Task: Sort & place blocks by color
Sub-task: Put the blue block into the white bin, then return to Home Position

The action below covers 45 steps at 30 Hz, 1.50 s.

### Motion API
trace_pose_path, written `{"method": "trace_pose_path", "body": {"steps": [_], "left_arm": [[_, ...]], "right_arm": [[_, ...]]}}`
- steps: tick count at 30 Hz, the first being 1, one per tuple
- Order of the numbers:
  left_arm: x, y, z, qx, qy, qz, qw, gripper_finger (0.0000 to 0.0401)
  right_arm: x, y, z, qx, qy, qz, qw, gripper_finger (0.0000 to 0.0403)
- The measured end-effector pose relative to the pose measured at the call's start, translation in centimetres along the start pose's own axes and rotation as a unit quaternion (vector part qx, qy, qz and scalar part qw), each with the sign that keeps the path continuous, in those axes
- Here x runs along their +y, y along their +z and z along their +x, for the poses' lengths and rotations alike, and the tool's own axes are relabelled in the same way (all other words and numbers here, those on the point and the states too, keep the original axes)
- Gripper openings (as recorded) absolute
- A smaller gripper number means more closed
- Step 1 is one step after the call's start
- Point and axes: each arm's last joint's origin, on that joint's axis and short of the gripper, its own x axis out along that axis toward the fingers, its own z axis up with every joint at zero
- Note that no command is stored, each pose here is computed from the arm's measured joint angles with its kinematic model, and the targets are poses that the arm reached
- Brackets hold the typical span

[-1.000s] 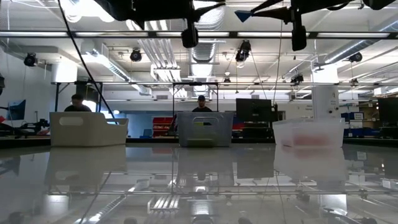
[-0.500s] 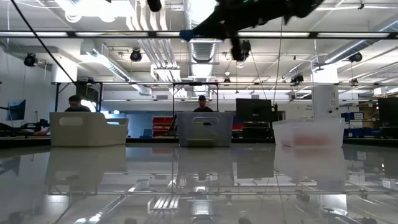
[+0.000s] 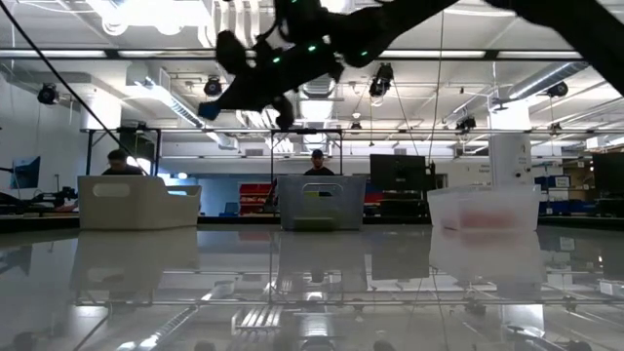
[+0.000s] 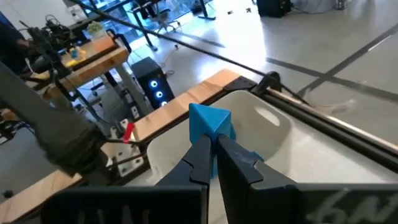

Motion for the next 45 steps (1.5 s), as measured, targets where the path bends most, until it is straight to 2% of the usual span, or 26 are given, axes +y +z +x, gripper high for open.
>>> {"method": "trace_pose_path", "body": {"steps": [6,11,17,21,27,30,33,39,42,45], "left_arm": [[-0.5,0.3,-0.3,-0.005,-0.005,0.001,1.000,0.0000],[-1.1,0.6,-0.7,-0.011,-0.011,0.005,1.000,0.0000],[-1.6,0.8,-1.0,-0.016,-0.017,0.010,1.000,0.0000],[-1.6,0.8,-1.0,-0.015,-0.016,0.010,1.000,0.0000],[-1.6,0.8,-1.0,-0.015,-0.016,0.011,1.000,0.0000],[-1.8,0.8,-1.1,-0.010,-0.022,0.012,1.000,0.0000],[-2.3,0.9,-1.3,0.011,-0.051,0.034,0.998,0.0000],[-4.2,0.4,-3.1,0.094,-0.137,0.117,0.979,0.0000],[-5.1,-0.6,-5.3,0.114,-0.132,0.138,0.975,0.0000],[-5.5,-2.1,-8.2,0.116,-0.105,0.140,0.978,0.0000]], "right_arm": [[0.0,-1.7,5.0,0.013,-0.006,-0.002,1.000,0.0008],[-0.2,-3.2,8.0,0.036,-0.016,-0.007,0.999,0.0008],[-0.5,-4.6,10.1,0.057,-0.019,-0.010,0.998,0.0014],[-0.6,-5.1,10.6,0.065,-0.014,-0.002,0.998,0.0041],[-0.6,-4.9,10.3,0.076,-0.018,-0.009,0.997,0.0091],[0.0,-3.3,9.5,0.075,-0.017,-0.022,0.997,0.0107],[0.8,-1.1,8.2,0.075,-0.001,-0.051,0.996,0.0115],[3.6,2.7,4.8,0.081,0.039,-0.122,0.988,0.0104],[5.3,3.9,3.0,0.087,0.061,-0.155,0.982,0.0090],[6.8,4.4,1.2,0.094,0.091,-0.180,0.975,0.0073]]}}
